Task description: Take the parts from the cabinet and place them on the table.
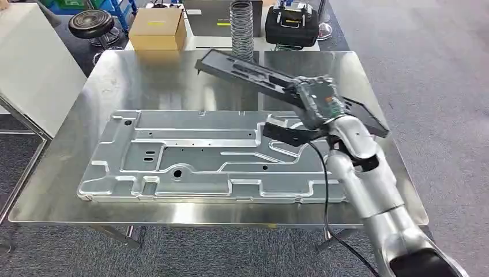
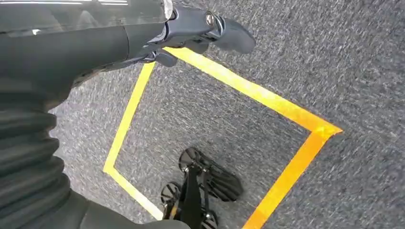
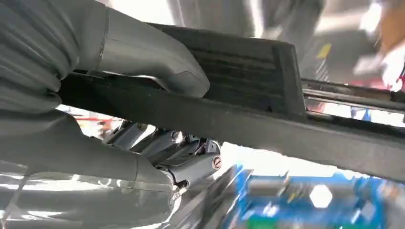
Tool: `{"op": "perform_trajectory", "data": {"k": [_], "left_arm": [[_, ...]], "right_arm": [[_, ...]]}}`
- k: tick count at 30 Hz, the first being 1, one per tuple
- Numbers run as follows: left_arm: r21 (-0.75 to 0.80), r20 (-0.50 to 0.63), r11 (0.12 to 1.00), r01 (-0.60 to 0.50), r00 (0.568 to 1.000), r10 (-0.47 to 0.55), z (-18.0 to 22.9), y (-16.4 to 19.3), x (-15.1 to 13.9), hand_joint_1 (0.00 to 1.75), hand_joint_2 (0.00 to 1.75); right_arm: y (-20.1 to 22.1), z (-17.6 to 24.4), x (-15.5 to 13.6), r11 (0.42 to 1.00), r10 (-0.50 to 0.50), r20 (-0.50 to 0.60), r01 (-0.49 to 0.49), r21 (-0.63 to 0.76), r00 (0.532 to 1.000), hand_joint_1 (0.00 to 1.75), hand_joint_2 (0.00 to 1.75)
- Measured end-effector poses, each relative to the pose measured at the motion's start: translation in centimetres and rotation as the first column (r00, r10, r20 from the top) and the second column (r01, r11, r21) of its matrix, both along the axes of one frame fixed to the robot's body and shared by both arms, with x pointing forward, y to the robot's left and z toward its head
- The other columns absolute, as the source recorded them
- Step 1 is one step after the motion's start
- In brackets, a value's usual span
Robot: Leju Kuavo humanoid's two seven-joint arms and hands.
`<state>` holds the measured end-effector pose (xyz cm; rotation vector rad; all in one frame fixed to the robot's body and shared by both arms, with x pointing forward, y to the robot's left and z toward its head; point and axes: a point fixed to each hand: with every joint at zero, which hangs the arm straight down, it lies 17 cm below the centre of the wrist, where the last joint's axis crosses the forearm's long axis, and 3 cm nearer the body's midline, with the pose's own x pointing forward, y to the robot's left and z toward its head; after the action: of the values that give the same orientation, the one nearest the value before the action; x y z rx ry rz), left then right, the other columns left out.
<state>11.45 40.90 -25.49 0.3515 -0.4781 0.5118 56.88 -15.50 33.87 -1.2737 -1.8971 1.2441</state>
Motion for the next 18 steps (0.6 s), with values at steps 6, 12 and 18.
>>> {"op": "perform_trajectory", "data": {"k": [6,12,18], "left_arm": [[-0.009,0.006,0.999,0.046,0.999,-0.046,0.0,-0.5,0.7,0.00,1.75],[-0.013,0.000,0.997,0.073,0.997,-0.073,0.0,-0.8,0.7,0.00,1.75],[-0.031,0.016,0.995,0.098,0.995,-0.098,0.0,-1.3,1.0,0.00,1.75]], "right_arm": [[6.8,-5.8,2.5,0.986,0.040,-0.167,-0.066,-0.153,0.985,1.75,1.75],[9.9,-8.9,3.0,0.970,0.053,-0.271,-0.115,-0.215,0.961,1.75,1.75],[11.4,-12.2,2.6,0.965,0.054,-0.367,-0.143,-0.221,0.929,1.75,1.75]]}}
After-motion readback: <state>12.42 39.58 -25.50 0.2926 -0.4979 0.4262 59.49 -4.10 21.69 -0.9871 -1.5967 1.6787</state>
